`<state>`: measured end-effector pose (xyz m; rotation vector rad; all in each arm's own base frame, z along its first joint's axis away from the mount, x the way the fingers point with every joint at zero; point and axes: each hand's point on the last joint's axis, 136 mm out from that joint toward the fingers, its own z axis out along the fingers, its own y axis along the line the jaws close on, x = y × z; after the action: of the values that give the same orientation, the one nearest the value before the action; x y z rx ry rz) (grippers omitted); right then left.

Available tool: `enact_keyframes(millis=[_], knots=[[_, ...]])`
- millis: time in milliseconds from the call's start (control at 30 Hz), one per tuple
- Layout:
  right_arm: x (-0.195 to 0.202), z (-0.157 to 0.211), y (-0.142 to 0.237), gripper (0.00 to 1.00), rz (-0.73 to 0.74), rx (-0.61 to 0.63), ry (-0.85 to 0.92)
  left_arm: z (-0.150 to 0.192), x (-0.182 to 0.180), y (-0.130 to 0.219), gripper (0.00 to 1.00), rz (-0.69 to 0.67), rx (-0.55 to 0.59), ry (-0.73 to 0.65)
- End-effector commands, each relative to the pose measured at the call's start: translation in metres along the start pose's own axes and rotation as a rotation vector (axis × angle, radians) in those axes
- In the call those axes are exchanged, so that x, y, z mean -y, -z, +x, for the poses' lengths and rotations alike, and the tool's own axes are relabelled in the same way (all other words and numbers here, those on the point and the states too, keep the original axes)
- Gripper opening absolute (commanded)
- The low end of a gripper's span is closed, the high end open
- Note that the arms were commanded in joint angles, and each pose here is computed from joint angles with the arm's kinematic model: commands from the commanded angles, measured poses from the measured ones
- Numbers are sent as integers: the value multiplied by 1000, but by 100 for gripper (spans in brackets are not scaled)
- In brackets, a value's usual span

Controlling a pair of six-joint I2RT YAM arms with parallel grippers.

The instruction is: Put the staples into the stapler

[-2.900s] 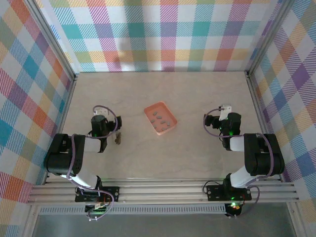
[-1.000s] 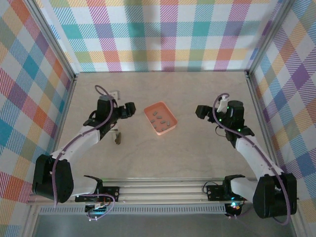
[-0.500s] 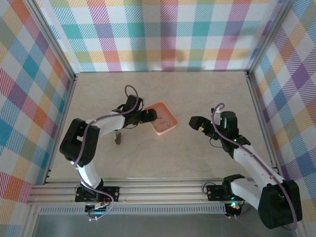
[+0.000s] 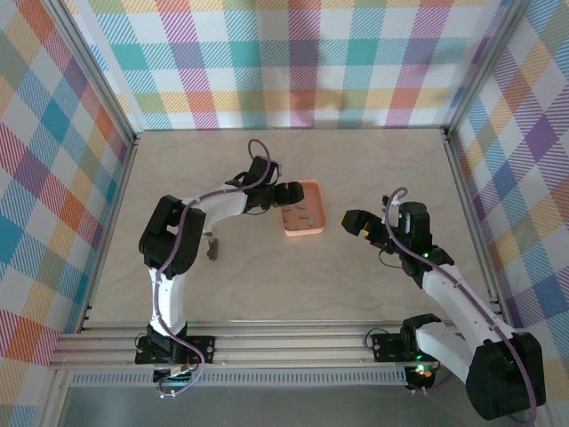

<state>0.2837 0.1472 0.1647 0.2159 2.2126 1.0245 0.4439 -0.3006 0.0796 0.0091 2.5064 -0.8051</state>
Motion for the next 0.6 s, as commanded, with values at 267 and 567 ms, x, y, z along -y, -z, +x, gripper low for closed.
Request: enact_keyframes(millis=[267,567], knots=[[-19,-6,4,99,18,-18,95,8,-11,76,82,-231,-88,-170],[-41,5,-18,99,-14,-59,155,62,-90,189,79,-627,-191,-149]])
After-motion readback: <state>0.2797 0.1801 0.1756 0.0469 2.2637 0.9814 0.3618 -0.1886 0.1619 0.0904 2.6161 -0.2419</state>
